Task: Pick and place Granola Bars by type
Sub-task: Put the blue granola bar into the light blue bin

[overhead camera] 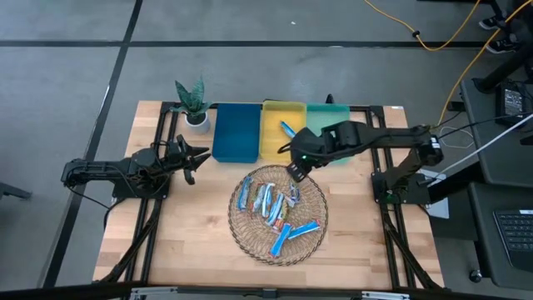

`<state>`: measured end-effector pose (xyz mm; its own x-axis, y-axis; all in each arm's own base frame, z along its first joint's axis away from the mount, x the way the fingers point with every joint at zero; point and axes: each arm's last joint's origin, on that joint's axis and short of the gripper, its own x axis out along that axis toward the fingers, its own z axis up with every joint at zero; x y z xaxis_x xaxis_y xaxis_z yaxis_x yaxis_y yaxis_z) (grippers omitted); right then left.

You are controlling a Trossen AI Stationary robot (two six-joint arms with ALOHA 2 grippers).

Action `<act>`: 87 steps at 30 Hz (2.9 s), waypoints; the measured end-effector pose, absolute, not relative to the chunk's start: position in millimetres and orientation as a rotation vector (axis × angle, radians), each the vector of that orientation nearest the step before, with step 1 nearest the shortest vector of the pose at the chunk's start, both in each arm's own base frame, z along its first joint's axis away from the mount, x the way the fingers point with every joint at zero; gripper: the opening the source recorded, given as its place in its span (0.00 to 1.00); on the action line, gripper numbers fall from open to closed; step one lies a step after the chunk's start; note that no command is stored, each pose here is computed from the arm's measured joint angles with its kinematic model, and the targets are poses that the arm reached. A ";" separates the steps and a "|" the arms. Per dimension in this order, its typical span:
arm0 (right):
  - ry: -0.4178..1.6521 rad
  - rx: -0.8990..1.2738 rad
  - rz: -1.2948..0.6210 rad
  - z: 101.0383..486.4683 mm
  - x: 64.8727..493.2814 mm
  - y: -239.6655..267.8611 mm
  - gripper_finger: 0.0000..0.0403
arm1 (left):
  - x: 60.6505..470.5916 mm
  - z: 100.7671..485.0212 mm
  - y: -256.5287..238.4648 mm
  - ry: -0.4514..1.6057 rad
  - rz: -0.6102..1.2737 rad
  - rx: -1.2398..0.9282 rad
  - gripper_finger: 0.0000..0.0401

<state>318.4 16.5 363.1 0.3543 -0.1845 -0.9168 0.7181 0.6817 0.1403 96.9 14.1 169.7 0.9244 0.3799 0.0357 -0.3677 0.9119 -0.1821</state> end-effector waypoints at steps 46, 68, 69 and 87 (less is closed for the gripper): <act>1.254 0.801 -0.808 180.7 352.1 33.1 0.80 | 97.2 169.5 13.5 -0.060 0.363 -0.139 0.26; 1.167 0.870 -0.861 147.2 343.1 26.0 0.63 | 97.3 169.4 13.1 -0.059 0.350 -0.147 0.26; 1.167 0.870 -0.861 147.2 343.0 26.0 0.59 | 97.4 169.3 13.1 -0.059 0.349 -0.147 0.26; 1.144 0.863 -0.791 161.7 354.5 27.4 0.20 | 97.4 169.3 13.1 -0.059 0.349 -0.147 0.26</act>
<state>354.5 27.4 161.7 0.2300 -0.0890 -0.9691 0.8752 0.4545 0.1659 97.4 13.1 169.3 0.9382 0.3446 0.0322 -0.3360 0.9292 -0.1539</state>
